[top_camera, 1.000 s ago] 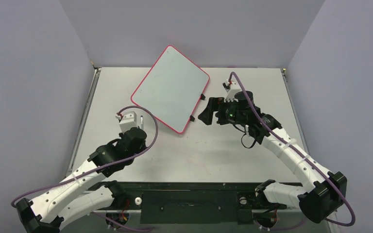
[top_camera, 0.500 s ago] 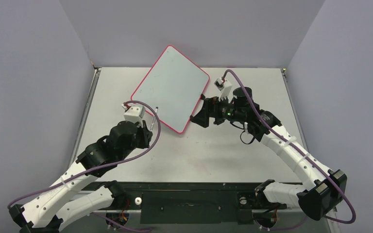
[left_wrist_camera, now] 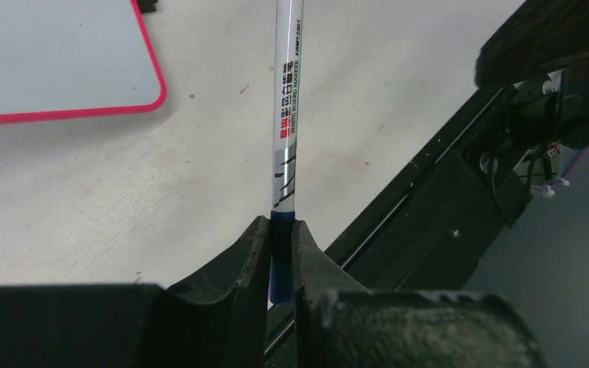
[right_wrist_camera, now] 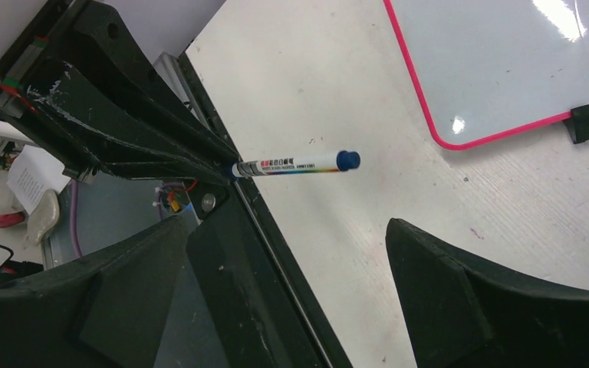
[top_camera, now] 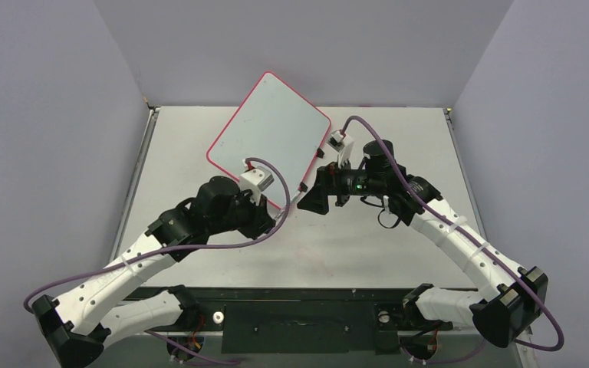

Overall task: Write a sentence on the whiteboard
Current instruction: Open the whiteboard marker at the center of the board.

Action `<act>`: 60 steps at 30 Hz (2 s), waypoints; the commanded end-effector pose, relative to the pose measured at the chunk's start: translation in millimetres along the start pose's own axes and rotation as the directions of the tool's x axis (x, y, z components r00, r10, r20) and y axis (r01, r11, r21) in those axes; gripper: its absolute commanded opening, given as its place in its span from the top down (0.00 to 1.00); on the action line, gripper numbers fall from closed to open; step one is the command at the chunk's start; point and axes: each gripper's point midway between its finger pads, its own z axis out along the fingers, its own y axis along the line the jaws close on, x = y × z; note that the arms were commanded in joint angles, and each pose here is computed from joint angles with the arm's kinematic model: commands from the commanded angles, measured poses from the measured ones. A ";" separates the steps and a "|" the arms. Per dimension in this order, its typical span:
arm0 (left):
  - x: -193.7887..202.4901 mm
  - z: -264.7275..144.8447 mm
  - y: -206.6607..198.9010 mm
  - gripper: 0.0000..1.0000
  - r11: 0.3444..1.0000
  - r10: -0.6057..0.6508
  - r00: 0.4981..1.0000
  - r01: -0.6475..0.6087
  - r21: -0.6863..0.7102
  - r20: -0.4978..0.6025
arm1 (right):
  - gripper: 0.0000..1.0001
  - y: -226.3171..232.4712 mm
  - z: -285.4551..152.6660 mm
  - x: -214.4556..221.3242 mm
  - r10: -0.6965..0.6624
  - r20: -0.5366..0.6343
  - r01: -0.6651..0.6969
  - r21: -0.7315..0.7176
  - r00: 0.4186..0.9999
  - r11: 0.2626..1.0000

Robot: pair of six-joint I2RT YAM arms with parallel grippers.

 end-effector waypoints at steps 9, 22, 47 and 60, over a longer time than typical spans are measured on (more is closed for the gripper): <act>-32.6 -8.7 -37.7 1.00 0.969 0.157 0.987 -0.161 0.187 0.036 | 0.02 33.0 -2.1 -9.6 -0.064 0.008 0.065 -0.133 0.998 0.989; -43.5 -13.9 -46.5 1.00 0.946 0.223 0.972 -0.233 0.227 0.071 | 0.16 42.8 7.1 -0.2 -0.060 -0.033 0.052 -0.193 0.998 0.980; -59.3 -18.8 -46.6 1.00 0.924 0.294 0.945 -0.319 0.210 0.145 | 1.00 66.2 23.2 9.3 -0.041 -0.070 0.016 -0.318 0.997 0.948; -79.2 -37.2 -41.3 0.50 0.971 0.133 0.956 -0.178 0.158 0.261 | 1.00 62.1 -0.4 -52.8 0.064 0.167 -0.029 -0.203 0.984 0.979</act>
